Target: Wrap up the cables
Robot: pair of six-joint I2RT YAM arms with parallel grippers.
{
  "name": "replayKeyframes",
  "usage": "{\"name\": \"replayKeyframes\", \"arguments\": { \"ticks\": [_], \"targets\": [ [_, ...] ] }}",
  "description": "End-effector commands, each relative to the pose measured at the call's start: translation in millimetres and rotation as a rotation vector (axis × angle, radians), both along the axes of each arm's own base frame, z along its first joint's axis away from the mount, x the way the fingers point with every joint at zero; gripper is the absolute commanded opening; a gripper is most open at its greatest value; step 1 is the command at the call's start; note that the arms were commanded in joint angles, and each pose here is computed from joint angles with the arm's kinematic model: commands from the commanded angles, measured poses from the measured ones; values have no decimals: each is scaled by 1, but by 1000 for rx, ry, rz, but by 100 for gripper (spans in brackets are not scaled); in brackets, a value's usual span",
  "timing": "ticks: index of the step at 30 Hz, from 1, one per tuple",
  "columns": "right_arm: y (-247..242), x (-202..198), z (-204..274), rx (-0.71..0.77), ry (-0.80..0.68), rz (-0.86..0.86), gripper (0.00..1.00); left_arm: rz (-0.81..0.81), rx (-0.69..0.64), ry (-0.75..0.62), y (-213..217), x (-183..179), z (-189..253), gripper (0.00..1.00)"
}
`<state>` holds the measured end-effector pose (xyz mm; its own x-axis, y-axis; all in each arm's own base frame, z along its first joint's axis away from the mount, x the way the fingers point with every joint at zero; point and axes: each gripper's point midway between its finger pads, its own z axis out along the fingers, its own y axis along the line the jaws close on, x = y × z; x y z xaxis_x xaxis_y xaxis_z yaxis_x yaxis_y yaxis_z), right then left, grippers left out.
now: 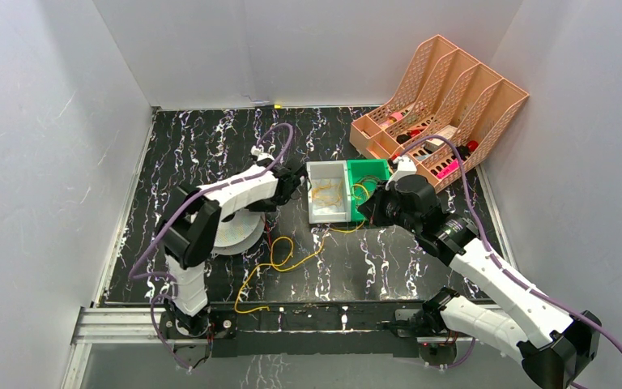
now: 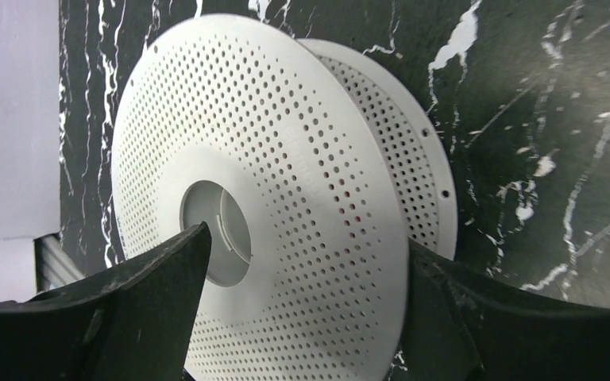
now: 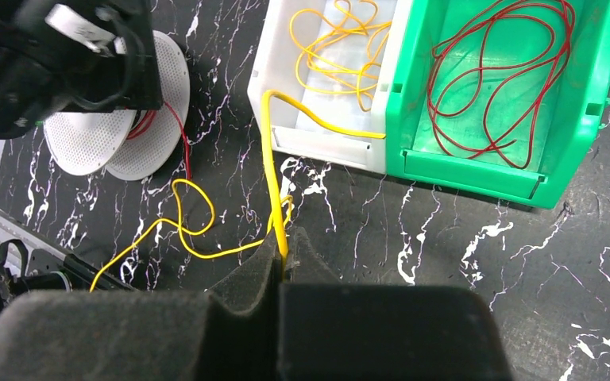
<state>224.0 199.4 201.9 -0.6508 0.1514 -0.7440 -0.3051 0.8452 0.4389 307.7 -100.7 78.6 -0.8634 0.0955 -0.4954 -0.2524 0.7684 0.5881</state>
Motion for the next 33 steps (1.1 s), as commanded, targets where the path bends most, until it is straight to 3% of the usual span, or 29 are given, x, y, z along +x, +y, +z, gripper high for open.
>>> {"name": "replayKeyframes", "arguments": {
  "ticks": [1, 9, 18, 26, 33],
  "targets": [
    [6, 4, 18, 56, -53, 13, 0, -55, -93, -86, -6, 7, 28, 73],
    [8, 2, 19, 73, -42, 15, 0, -85, -113, -98, -2, 1, 35, 55],
    [10, -1, 19, 93, -27, 22, 0, -132, -165, -90, -6, -3, 31, 46],
    [11, -3, 16, 98, -19, 27, 0, -122, -112, -84, 1, 0, 25, 73],
    [10, -4, 13, 96, -17, 25, 0, -106, -24, -27, 13, 7, 12, 76]
  ]
}}
